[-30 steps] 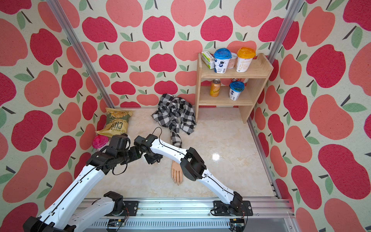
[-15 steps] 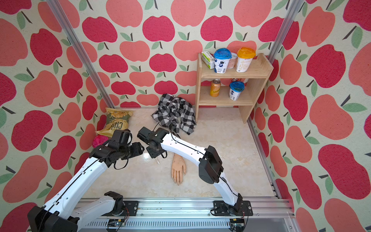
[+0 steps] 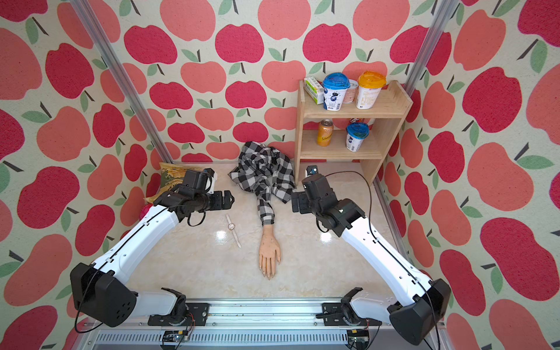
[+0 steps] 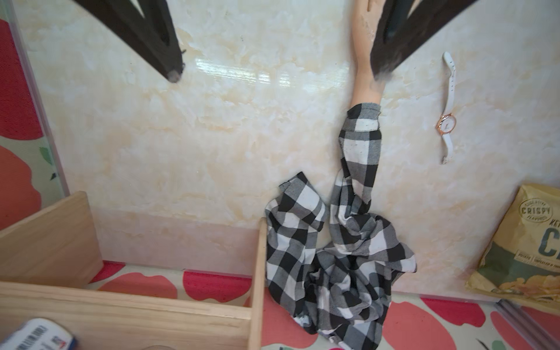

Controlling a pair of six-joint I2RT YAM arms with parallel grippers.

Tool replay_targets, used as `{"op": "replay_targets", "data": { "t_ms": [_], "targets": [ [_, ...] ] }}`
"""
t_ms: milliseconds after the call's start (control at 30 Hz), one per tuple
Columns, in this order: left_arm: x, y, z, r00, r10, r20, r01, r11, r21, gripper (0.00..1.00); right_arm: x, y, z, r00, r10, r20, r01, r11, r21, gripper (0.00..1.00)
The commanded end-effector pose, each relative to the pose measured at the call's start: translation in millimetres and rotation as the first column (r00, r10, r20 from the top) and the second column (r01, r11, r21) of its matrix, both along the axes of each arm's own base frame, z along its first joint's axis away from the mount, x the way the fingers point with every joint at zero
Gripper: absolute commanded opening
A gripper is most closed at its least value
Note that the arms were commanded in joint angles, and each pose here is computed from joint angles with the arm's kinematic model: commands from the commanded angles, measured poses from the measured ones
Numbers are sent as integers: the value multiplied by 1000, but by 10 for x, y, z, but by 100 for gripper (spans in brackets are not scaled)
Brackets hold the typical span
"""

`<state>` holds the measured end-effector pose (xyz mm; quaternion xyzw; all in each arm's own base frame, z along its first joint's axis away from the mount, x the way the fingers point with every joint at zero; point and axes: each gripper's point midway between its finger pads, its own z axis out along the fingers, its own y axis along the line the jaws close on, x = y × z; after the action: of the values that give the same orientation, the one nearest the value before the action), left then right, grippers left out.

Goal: Take off the watch
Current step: Reset both arms

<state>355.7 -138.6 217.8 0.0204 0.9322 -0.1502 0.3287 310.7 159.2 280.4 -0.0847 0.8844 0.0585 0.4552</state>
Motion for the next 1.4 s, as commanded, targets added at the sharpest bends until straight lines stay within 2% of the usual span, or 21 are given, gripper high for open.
{"op": "replay_targets", "data": {
  "t_ms": [0, 67, 133, 300, 367, 433, 567, 700, 800, 867, 967, 1100, 1133, 1233, 1267, 1300, 1367],
  "targets": [
    [227, -28, 77, 989, -73, 128, 73, 997, 4, 97, 142, -378, 53, 981, -80, 179, 67, 995, 75, 100],
    [281, 13, -19, 978, -93, 186, 91, 996, 24, 97, 145, -690, -141, 963, -127, 238, 105, 989, 102, 100],
    [300, 106, -213, 971, -106, 216, 101, 994, 32, 97, 110, -1025, -343, 955, -195, 223, 165, 976, 144, 100],
    [289, 649, -841, 989, 15, 145, -27, 996, 79, 97, 18, -1528, -684, 913, -296, 281, 257, 952, 168, 100],
    [263, 740, -950, 989, 13, 151, -30, 993, 111, 97, 53, -1597, -915, 918, -302, 255, 270, 950, 156, 100],
    [242, 811, -1040, 982, -1, 188, -31, 986, 165, 97, 126, -1641, -1092, 919, -305, 249, 282, 951, 124, 100],
    [317, 892, -917, 946, -18, 323, -35, 987, 156, 97, 304, -1666, -1293, 911, -298, 285, 281, 955, 98, 100],
    [359, 977, -1123, 957, -46, 286, -7, 984, 179, 97, 516, -1615, -1462, 927, -256, 273, 246, 967, 72, 100],
    [396, 1010, -1247, 941, -20, 337, -24, 992, 125, 97, 629, -1585, -1608, 939, -232, 255, 225, 973, 55, 100],
    [453, 1016, -1331, 953, -15, 302, -34, 987, 156, 97, 679, -1577, -1668, 938, -226, 262, 219, 974, 57, 100],
    [460, 933, -1294, 934, -85, 346, 16, 980, 199, 97, 767, -1515, -1701, 947, -196, 253, 183, 980, 73, 100],
    [560, 1135, -1334, 917, -17, 398, -63, 980, 187, 97, 859, -1390, -1837, 963, -128, 238, 111, 990, 82, 100],
    [538, 1139, -1351, 925, -13, 380, -66, 979, 194, 97, 839, -1384, -1838, 963, -126, 237, 109, 991, 84, 100],
    [422, 1042, -1338, 887, -61, 458, -37, 979, 202, 97, 759, -1363, -1846, 941, -116, 317, 89, 991, 97, 100],
    [349, 1019, -1391, 870, -75, 488, -30, 978, 205, 97, 745, -1387, -1865, 943, -128, 307, 103, 990, 97, 100],
    [339, 1004, -1325, 832, -83, 549, -48, 974, 220, 97, 740, -1404, -1880, 950, -136, 281, 114, 989, 92, 100],
    [369, 1003, -1368, 868, -77, 491, -40, 974, 224, 97, 764, -1385, -1874, 947, -123, 296, 99, 991, 94, 100]
  ]
}}
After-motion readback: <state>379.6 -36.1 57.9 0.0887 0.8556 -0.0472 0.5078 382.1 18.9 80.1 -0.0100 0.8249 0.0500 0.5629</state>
